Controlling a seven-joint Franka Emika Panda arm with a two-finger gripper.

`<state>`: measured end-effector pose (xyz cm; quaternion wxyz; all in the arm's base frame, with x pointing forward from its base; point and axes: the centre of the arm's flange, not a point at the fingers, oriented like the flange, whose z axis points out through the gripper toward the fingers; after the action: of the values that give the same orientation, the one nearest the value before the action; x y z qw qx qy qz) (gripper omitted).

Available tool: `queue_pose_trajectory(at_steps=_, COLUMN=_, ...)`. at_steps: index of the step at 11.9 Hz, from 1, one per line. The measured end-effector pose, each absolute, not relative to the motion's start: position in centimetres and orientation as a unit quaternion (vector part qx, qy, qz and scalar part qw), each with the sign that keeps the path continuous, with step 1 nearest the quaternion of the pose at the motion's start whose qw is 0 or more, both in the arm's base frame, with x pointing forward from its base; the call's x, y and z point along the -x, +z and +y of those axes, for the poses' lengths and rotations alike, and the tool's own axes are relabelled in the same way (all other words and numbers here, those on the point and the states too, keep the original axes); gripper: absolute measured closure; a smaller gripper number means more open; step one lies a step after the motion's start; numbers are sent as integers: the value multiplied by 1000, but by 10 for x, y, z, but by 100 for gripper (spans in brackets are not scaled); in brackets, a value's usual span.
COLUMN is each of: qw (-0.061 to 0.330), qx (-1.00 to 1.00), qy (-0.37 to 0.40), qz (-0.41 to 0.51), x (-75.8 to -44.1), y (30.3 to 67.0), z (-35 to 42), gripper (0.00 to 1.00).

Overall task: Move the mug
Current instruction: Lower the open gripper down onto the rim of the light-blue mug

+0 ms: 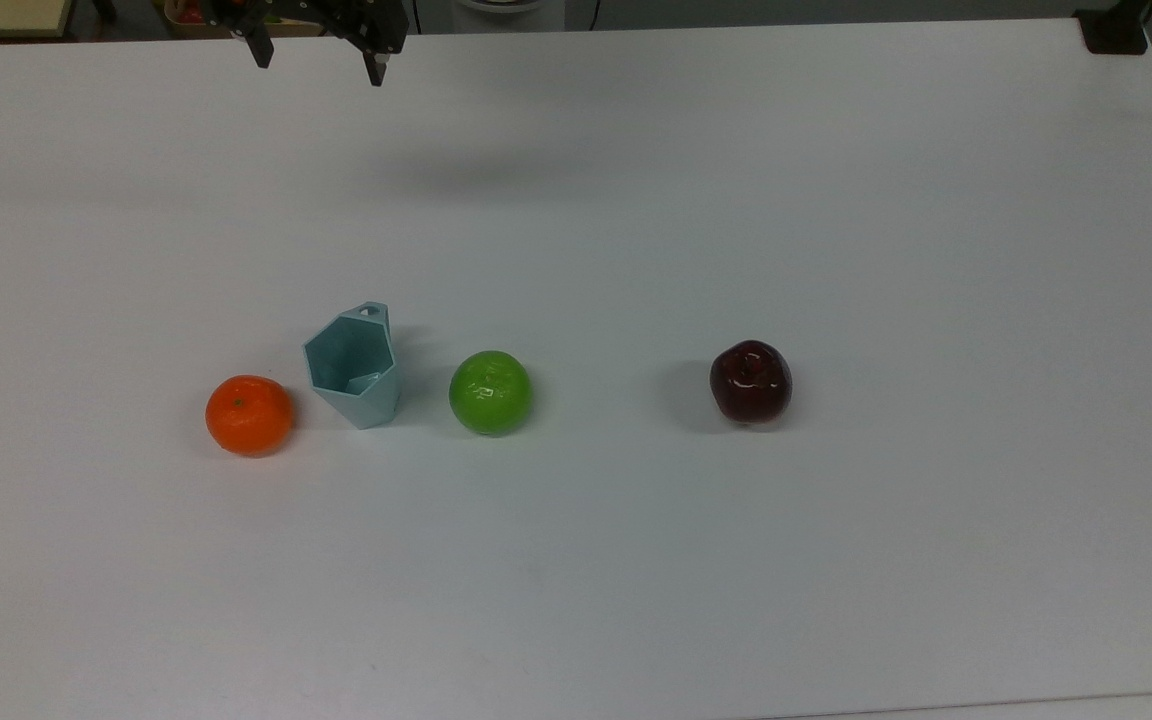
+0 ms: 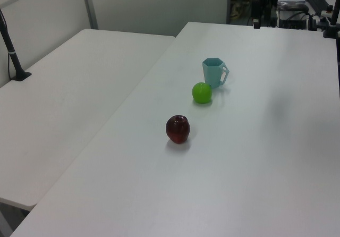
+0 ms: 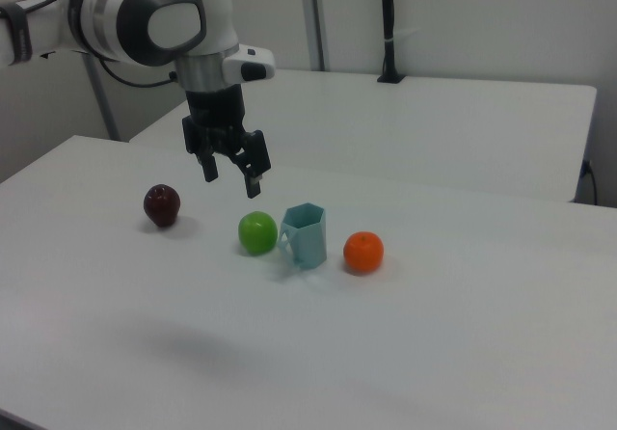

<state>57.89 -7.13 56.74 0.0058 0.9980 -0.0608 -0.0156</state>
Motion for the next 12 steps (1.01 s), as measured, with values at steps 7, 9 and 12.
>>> queue_pose_trajectory(at_steps=7, qw=6, qx=-998, qy=-10, qz=-64, x=-579, y=570, z=-75, gripper=0)
queue_pose_trajectory(at_steps=9, qw=8, qx=-998, qy=-4, qz=-64, x=-583, y=569, z=-75, gripper=0)
queue_pose_trajectory(at_steps=12, qw=14, qx=-998, qy=1, qz=-63, x=-595, y=553, z=-76, gripper=0)
